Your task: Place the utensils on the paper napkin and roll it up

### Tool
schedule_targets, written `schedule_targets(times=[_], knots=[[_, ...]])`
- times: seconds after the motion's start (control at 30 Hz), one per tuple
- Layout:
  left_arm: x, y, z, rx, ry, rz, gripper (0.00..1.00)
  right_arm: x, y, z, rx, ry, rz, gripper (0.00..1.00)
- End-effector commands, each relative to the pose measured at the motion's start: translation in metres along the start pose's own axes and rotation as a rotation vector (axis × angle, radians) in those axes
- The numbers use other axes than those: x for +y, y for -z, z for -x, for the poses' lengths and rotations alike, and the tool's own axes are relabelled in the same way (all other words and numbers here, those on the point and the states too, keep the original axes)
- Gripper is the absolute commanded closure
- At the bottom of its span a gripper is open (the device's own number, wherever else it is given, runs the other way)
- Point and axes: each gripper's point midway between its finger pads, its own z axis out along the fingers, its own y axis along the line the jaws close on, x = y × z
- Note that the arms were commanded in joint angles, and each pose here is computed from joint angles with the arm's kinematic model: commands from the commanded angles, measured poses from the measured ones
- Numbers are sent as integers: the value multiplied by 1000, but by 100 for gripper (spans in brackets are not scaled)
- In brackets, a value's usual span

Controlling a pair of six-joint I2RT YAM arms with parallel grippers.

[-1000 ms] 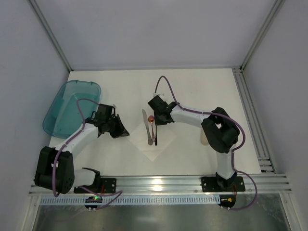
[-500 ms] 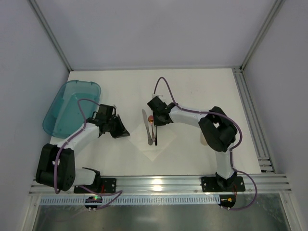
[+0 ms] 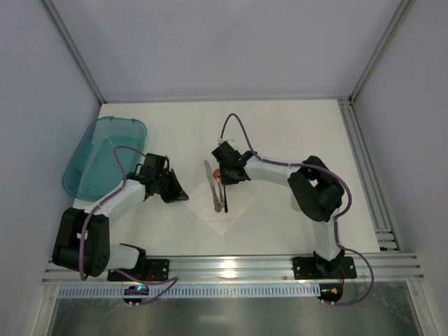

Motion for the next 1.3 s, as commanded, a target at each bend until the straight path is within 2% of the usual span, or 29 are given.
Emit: schedule_targets(times=[0.0,0.07,0.17,0.3,0.37,0.47,0.5,0.67,0.7,0.77,0.87,1.13,1.27], knots=[[-4,-1,5,-28,-14,-7,100,9,3,8,-34,-17,25,96],[-6,1,5,-40,-39,4,100,5,8,11,-41,-9,6,95],[-6,8,3,-66,-76,45,96,1,26,20,-67,-15,8,89],[-12,12,-3,-90,-98,37,83,4,51,21,-71,-48,50,80],[-11,12,-10,-86,-105,38,79,5,58,15,-57,-80,69,76],[-16,17,-15,-105,-117,0,68,5,63,-15,-4,-152,139,69],[-20,21,-14,-124,-123,-24,62,12,71,-20,9,-174,195,63],[-36,41,-13,-201,-138,-133,44,18,84,-53,49,-345,310,45],[-37,44,-14,-213,-136,-149,35,24,94,-49,28,-371,356,41],[-46,55,-13,-246,-156,-208,25,26,97,-63,53,-442,368,31],[-48,63,-12,-266,-161,-214,2,32,105,-76,55,-506,382,28],[-38,68,-8,-288,-151,-149,1,34,108,-106,67,-739,326,25],[-31,65,-10,-286,-144,-120,1,39,107,-114,79,-788,285,25]])
